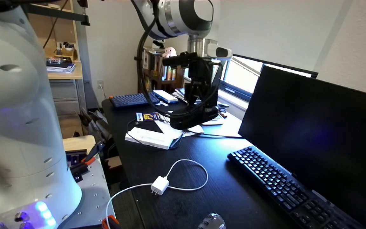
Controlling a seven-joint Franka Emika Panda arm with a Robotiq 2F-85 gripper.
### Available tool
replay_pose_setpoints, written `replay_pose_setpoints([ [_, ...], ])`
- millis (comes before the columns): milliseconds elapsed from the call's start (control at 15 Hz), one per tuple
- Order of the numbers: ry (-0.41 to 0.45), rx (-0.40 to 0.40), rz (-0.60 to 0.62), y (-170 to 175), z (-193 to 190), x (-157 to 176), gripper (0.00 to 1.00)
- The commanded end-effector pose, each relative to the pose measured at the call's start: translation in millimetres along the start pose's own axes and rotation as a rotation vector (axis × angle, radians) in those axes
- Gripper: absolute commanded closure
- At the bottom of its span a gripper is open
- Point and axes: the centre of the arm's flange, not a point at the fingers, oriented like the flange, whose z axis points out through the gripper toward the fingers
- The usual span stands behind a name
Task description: Move the computer mouse to the right side of the desk
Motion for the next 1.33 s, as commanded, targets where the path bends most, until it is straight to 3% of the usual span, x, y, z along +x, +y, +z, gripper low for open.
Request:
replay_pose_setpoints([
  [0, 0.069, 0.099, 0.014, 56.8, 13.6, -25.5, 0.47],
  [133, 0.055, 0.120, -0.008, 75.1, 29.7, -30.5, 0.47],
  [200, 0.041, 0.081, 0.016, 59.8, 21.7, -17.7, 0.22],
  [533, 0.034, 0.096, 0.008, 71.2, 31.6, -24.5, 0.22],
  [600, 0.034, 0.096, 0.008, 71.2, 31.4, -24.5, 0.47],
  [800, 0.036, 0.102, 0.102, 80.3, 49.9, -26.7, 0.47],
  [1133, -0.039, 0.229, 0.207, 101.3, 100.0, -35.1, 0.47],
  [1267, -0.063, 0.239, 0.237, 107.9, 120.9, -38.2, 0.47],
])
